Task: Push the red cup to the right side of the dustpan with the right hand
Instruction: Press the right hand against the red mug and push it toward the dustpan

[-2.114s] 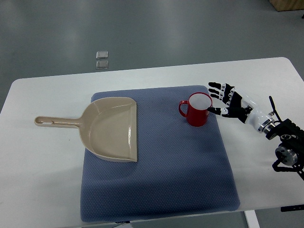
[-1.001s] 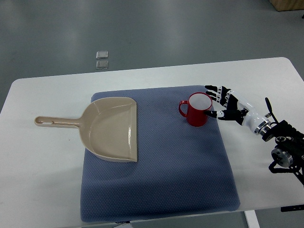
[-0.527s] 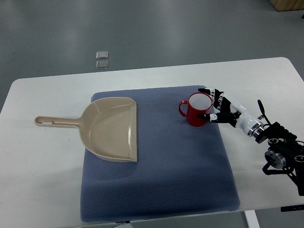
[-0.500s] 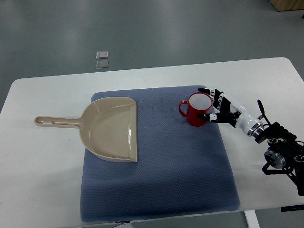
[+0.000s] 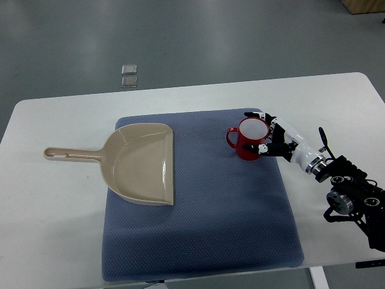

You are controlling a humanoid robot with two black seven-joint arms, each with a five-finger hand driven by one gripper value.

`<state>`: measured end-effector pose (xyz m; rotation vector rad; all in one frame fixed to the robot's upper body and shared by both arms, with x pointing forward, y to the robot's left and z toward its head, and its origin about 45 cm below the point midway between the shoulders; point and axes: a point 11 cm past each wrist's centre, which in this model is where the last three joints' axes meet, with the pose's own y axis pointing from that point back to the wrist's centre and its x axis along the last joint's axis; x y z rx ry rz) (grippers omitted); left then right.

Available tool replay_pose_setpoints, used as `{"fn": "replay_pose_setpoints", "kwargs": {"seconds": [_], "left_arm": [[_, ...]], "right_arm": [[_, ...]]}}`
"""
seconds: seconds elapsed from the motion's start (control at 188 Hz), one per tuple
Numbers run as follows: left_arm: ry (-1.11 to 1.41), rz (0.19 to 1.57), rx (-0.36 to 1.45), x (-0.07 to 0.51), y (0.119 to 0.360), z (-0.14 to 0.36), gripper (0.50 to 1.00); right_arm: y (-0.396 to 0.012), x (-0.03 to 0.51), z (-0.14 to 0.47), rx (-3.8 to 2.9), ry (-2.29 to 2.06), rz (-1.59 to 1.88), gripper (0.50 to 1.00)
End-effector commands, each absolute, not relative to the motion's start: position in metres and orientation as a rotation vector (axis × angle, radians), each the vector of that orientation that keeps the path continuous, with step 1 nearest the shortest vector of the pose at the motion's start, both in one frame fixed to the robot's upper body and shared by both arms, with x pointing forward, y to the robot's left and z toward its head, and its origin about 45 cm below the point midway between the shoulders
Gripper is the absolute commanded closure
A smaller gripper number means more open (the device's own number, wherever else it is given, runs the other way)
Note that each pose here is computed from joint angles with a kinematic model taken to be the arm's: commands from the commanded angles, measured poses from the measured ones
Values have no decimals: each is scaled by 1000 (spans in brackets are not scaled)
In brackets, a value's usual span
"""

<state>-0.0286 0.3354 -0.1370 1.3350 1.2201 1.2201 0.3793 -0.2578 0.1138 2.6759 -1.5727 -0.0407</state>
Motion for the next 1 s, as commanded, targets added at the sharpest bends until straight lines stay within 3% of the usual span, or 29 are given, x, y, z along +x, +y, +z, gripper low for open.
{"fn": "replay_pose_setpoints", "kwargs": {"seconds": [0.0,0.996], "left_arm": [[1220,1220,1335,-29,335,-137,500],[1220,1220,1335,-29,335,-137,500]], "right_arm": [[-253,379,112,2682,-1573,-49,570],[-226,385,105,2681,-1584,-74,572]]}}
